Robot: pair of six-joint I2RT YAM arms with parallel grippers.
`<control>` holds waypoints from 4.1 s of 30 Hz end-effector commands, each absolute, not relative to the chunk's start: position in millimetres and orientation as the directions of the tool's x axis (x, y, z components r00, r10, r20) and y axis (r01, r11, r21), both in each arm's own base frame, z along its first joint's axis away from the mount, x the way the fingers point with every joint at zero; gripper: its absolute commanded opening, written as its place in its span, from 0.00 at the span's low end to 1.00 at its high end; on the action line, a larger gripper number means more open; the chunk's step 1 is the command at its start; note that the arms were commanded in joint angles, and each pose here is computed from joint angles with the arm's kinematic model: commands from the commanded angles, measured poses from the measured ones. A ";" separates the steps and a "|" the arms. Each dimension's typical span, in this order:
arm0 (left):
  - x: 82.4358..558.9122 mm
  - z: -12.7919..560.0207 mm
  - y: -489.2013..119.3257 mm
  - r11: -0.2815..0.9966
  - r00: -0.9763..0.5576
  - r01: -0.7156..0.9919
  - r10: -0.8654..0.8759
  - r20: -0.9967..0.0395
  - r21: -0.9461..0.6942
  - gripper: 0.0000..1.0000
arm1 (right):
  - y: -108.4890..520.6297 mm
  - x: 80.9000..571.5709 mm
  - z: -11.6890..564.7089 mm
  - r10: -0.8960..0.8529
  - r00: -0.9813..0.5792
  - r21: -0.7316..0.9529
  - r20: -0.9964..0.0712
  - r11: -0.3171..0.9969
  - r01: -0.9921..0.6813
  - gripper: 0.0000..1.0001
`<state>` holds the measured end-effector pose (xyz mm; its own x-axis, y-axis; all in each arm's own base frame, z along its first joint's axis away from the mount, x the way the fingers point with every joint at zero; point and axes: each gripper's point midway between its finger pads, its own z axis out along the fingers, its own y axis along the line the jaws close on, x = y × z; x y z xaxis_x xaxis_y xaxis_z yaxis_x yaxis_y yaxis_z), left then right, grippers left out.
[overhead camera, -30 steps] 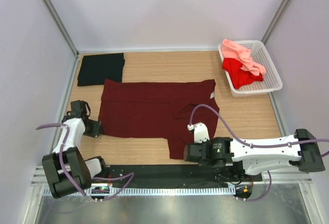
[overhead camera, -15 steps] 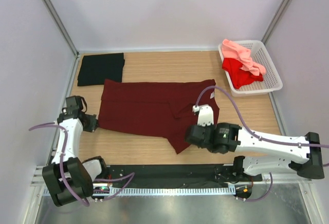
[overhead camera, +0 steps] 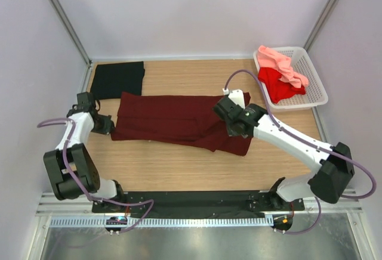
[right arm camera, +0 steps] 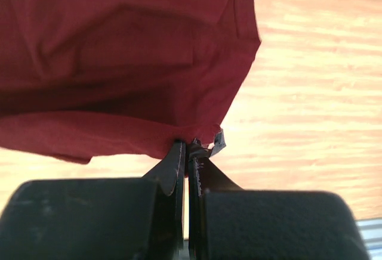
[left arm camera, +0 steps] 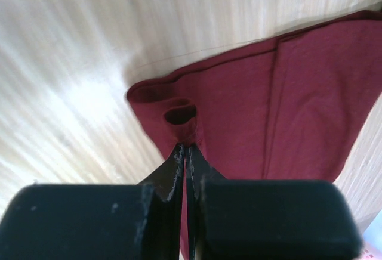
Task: Fold and stack the t-shirts
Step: Fold the tshirt
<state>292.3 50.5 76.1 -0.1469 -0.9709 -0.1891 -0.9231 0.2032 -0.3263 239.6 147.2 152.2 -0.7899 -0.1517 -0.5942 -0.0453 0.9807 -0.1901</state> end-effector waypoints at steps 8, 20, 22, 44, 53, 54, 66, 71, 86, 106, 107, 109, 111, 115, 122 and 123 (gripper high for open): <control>353.7 80.4 52.8 0.302 -0.225 -0.895 -0.941 -0.251 -0.328 0.00 | 146.2 309.4 172.1 -0.201 -0.794 -0.244 -0.573 0.967 -0.069 0.01; 362.4 45.6 53.7 0.338 -0.290 -0.929 -0.918 -0.270 -0.149 0.00 | 141.1 345.9 154.5 -0.275 -0.826 -0.343 -0.492 0.933 -0.107 0.01; 365.1 48.0 57.6 0.342 -0.288 -0.929 -0.907 -0.305 -0.139 0.00 | 140.8 350.2 154.8 -0.283 -0.822 -0.358 -0.494 0.928 -0.105 0.01; 370.5 37.5 52.8 0.390 -0.359 -0.921 -0.845 -0.396 0.004 0.00 | 141.3 411.5 181.9 -0.557 -0.691 -0.590 -0.461 0.774 -0.230 0.01; 365.2 38.5 56.7 0.375 -0.354 -0.927 -0.837 -0.418 0.034 0.00 | 156.6 429.8 173.2 -0.689 -0.576 -0.651 -0.440 0.686 -0.324 0.01; 366.2 38.8 56.2 0.374 -0.351 -0.927 -0.838 -0.417 0.029 0.00 | 160.7 434.2 175.8 -0.699 -0.550 -0.653 -0.457 0.684 -0.325 0.01; 369.0 37.7 57.3 0.365 -0.348 -0.930 -0.841 -0.414 0.040 0.00 | 176.0 444.5 165.1 -0.725 -0.470 -0.651 -0.503 0.676 -0.345 0.01; 368.7 35.6 58.3 0.360 -0.348 -0.931 -0.841 -0.415 0.050 0.00 | 172.9 447.5 157.8 -0.721 -0.482 -0.669 -0.498 0.673 -0.315 0.01; 377.4 99.4 72.5 0.409 -0.349 -0.913 -0.778 -0.522 0.000 0.59 | 158.7 448.2 130.2 -0.591 -0.597 -0.567 -0.542 0.782 -0.259 0.09; 305.3 45.2 28.1 0.603 -0.502 -0.782 -0.758 -0.417 -0.155 0.55 | 131.1 351.4 134.5 0.144 -0.858 0.010 -0.493 0.987 0.160 0.50; 306.7 42.8 25.5 0.602 -0.499 -0.780 -0.764 -0.409 -0.173 0.53 | 128.1 347.3 144.0 0.174 -0.834 0.043 -0.524 0.983 0.178 0.50; 300.5 34.6 24.4 0.590 -0.496 -0.791 -0.774 -0.394 -0.164 0.51 | 119.3 328.5 134.6 0.206 -0.834 0.052 -0.511 0.976 0.209 0.51; 294.2 29.8 29.3 0.581 -0.487 -0.801 -0.771 -0.409 -0.141 0.50 | 110.0 318.4 124.2 0.253 -0.840 0.085 -0.479 0.966 0.243 0.51; 284.1 27.8 39.1 0.561 -0.462 -0.820 -0.764 -0.451 -0.110 0.50 | 90.3 294.4 101.1 0.357 -0.819 0.127 -0.449 0.933 0.336 0.50; 288.6 23.1 43.2 0.538 -0.440 -0.834 -0.782 -0.441 -0.122 0.50 | 86.9 291.9 82.2 0.553 -0.718 0.291 -0.423 0.833 0.471 0.50; 288.4 22.6 44.1 0.535 -0.439 -0.836 -0.784 -0.439 -0.118 0.50 | 89.4 292.6 80.9 0.558 -0.715 0.305 -0.421 0.829 0.468 0.50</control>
